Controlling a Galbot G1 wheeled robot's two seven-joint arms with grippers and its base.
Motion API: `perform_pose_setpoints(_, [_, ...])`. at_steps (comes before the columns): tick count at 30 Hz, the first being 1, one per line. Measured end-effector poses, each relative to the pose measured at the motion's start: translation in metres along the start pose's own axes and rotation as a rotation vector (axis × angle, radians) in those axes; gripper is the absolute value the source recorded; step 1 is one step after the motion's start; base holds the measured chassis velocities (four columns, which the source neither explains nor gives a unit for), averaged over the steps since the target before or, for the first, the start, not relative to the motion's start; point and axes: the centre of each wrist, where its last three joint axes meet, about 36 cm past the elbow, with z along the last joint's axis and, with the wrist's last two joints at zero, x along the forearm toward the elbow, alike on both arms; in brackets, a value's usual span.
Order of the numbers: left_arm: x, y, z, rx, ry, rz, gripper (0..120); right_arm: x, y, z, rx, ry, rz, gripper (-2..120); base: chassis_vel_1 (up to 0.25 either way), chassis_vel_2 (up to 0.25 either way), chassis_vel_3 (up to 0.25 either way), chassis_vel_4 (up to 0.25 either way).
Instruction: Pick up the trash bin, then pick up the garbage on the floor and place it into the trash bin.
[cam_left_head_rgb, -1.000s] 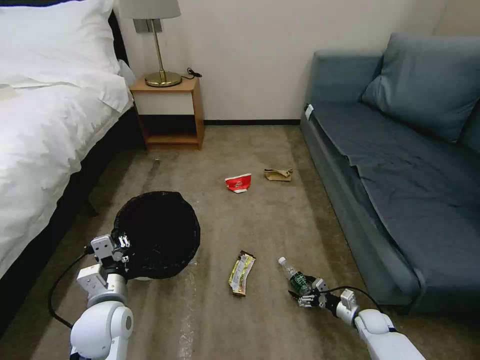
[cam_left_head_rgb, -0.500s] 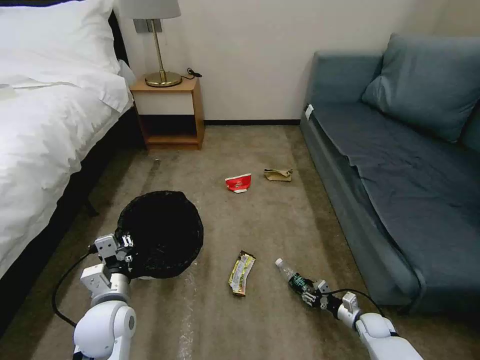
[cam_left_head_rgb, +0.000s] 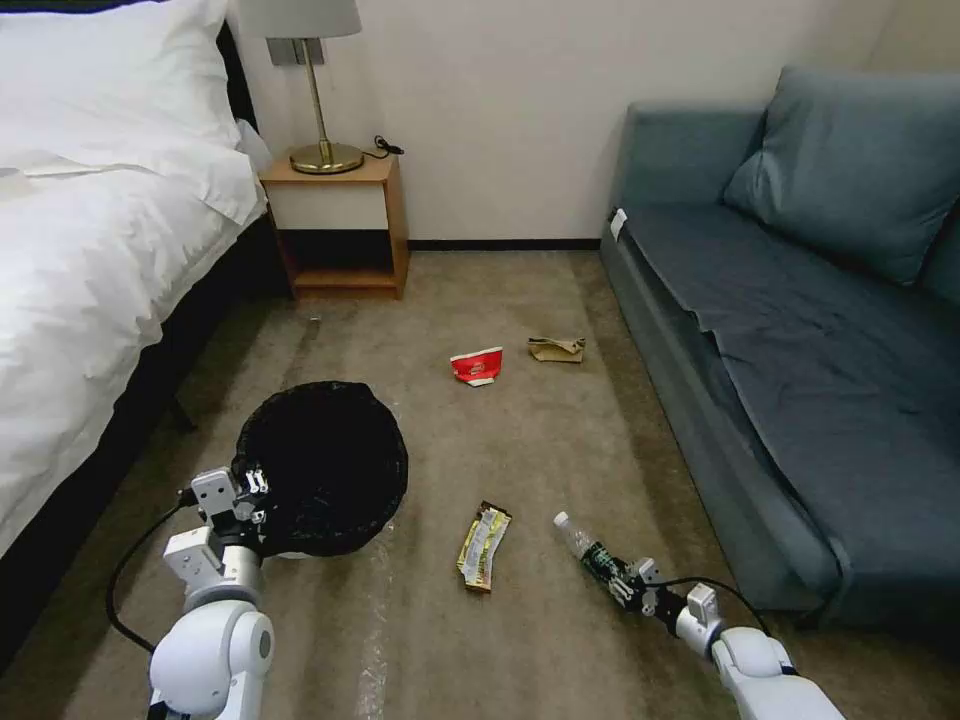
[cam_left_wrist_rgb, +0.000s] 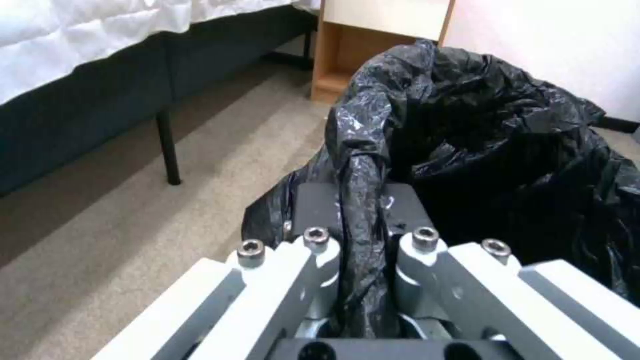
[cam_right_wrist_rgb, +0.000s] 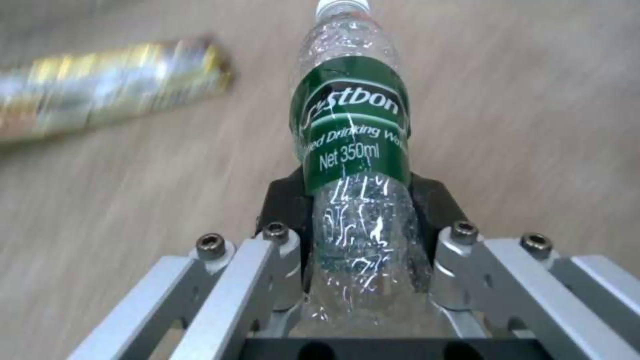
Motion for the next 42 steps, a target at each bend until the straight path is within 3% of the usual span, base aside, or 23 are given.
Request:
perform_pose_setpoints(2, [-0.001, -0.002, 0.003, 0.000, 0.008, 0.004, 5, -0.014, -0.006, -0.034, 0.005, -0.127, 0.050, 23, 0.000, 0.000, 0.000, 0.000])
perform_pose_setpoints(3, [-0.001, -0.002, 0.003, 0.000, 0.008, 0.004, 5, -0.014, -0.006, -0.034, 0.005, -0.127, 0.050, 23, 0.000, 0.000, 0.000, 0.000])
perform_pose_setpoints(5, [-0.003, -0.005, 0.006, 0.000, 0.015, 0.008, 5, -0.021, -0.011, -0.074, 0.047, -0.231, 0.075, 23, 0.000, 0.000, 0.000, 0.000])
perform_pose_setpoints(6, [-0.003, -0.005, 0.006, 0.000, 0.015, 0.008, 5, -0.021, -0.011, -0.074, 0.047, -0.231, 0.075, 23, 0.000, 0.000, 0.000, 0.000])
perform_pose_setpoints(8, [-0.005, -0.009, 0.009, 0.001, 0.023, 0.016, 5, -0.032, -0.004, -0.122, 0.128, -0.356, 0.086, 23, 0.000, 0.000, 0.000, 0.000])
perform_pose_setpoints(9, [-0.005, -0.009, 0.009, 0.001, 0.023, 0.016, 5, -0.032, -0.004, -0.122, 0.128, -0.356, 0.086, 23, 0.000, 0.000, 0.000, 0.000])
perform_pose_setpoints(11, [-0.007, -0.015, 0.012, 0.002, 0.029, 0.027, 5, -0.044, 0.019, -0.161, 0.185, -0.457, 0.074, 23, 0.000, 0.000, 0.000, 0.000])
perform_pose_setpoints(12, [-0.007, -0.015, 0.012, 0.002, 0.029, 0.027, 5, -0.044, 0.019, -0.161, 0.185, -0.457, 0.074, 23, 0.000, 0.000, 0.000, 0.000])
perform_pose_setpoints(14, [-0.009, -0.020, 0.014, -0.003, 0.032, 0.037, 5, -0.057, 0.056, -0.192, 0.237, -0.519, 0.017, 23, 0.000, 0.000, 0.000, 0.000])
perform_pose_setpoints(15, [-0.009, -0.020, 0.014, -0.003, 0.032, 0.037, 5, -0.057, 0.056, -0.192, 0.237, -0.519, 0.017, 23, 0.000, 0.000, 0.000, 0.000])
perform_pose_setpoints(17, [-0.009, -0.022, 0.015, -0.005, 0.034, 0.044, 5, -0.070, 0.094, -0.209, 0.249, -0.555, -0.034, 23, 0.000, 0.000, 0.000, 0.000])
perform_pose_setpoints(18, [-0.009, -0.022, 0.015, -0.005, 0.034, 0.044, 5, -0.070, 0.094, -0.209, 0.249, -0.555, -0.034, 23, 0.000, 0.000, 0.000, 0.000])
perform_pose_setpoints(20, [-0.009, -0.024, 0.016, -0.003, 0.036, 0.049, 5, -0.084, 0.131, -0.226, 0.214, -0.595, -0.072, 23, 0.000, 0.000, 0.000, 0.000])
perform_pose_setpoints(27, [-0.008, -0.032, 0.017, 0.001, 0.038, 0.061, 5, -0.115, 0.191, -0.248, 0.162, -0.636, -0.165, 23, 0.000, 0.000, 0.000, 0.000])
perform_pose_setpoints(42, [-0.005, -0.046, 0.019, 0.008, 0.041, 0.083, 5, -0.139, 0.233, -0.227, 0.130, -0.597, -0.244, 23, 0.000, 0.000, 0.000, 0.000])
